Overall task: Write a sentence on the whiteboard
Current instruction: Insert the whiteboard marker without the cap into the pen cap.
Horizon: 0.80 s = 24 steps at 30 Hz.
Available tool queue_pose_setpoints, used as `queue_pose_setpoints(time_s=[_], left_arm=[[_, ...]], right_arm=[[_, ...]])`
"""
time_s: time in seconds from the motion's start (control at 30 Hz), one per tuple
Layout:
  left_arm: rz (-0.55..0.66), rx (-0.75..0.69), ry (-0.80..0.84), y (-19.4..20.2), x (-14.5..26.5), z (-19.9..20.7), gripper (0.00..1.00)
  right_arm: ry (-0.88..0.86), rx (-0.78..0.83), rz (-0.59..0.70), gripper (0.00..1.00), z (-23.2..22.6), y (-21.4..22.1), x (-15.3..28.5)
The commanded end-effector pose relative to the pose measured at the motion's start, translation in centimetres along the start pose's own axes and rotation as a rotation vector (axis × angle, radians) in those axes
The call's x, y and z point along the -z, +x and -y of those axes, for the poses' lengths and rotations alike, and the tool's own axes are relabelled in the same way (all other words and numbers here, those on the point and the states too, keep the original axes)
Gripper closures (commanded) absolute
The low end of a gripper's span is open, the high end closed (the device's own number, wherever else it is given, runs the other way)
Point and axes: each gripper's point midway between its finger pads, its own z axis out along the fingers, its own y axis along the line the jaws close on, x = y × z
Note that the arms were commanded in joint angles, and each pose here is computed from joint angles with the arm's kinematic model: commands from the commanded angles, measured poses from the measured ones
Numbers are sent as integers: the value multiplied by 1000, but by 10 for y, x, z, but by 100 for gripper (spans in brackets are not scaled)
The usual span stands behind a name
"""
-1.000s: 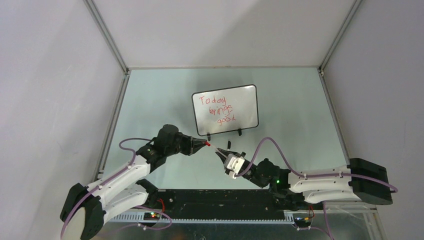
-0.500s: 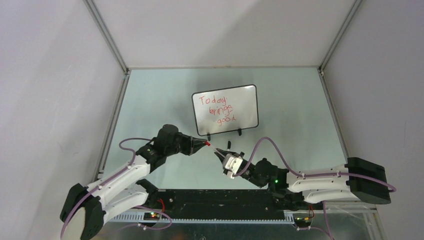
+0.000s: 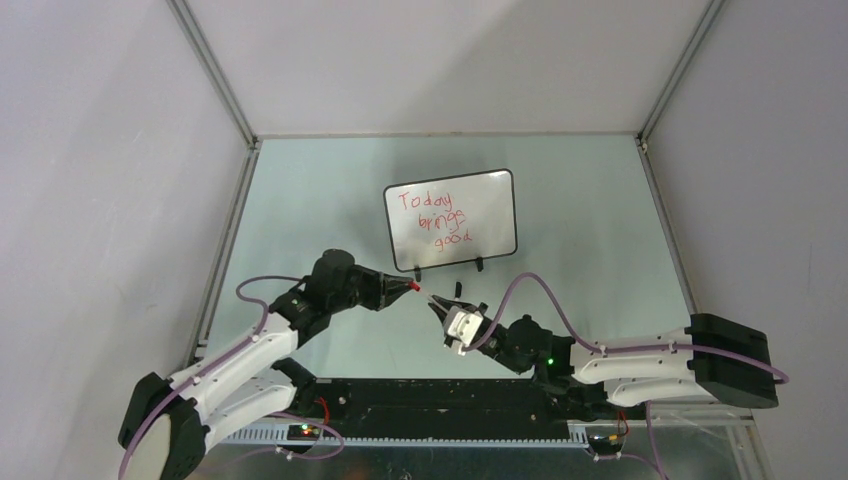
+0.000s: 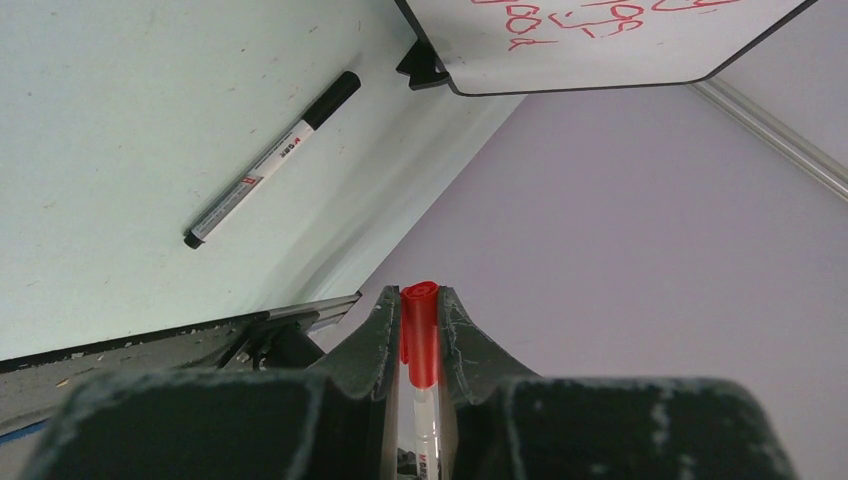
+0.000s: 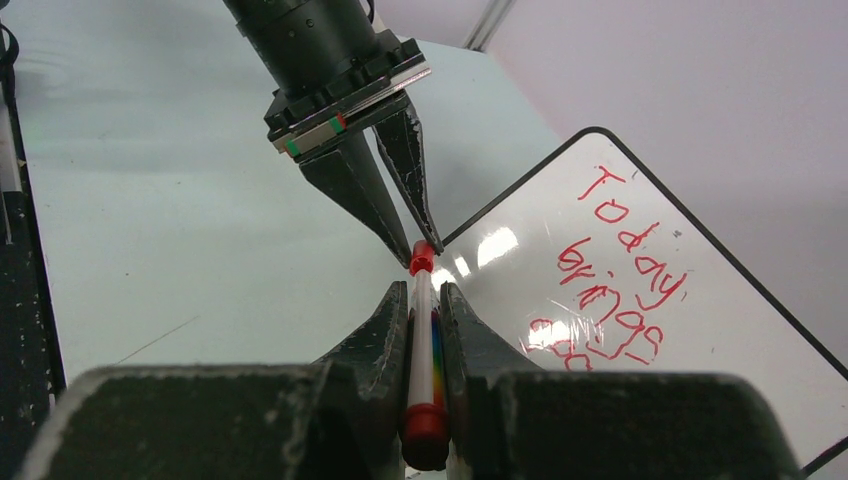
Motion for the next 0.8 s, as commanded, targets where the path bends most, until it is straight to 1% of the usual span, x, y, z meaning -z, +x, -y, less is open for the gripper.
queue_pose_setpoints(time_s=[0.0,0.43,0.77], left_arm=[[-14,-3,24,4,6,8,100],[-26,-4,19,5,4,7,100],[-76,-26,34,25,10,17,100]], right_arm=[[51,-28,64,100,15,-24,-9],[47,-18,44,100,13,-18,-13],[42,90,-60,100,-4,14,-29]])
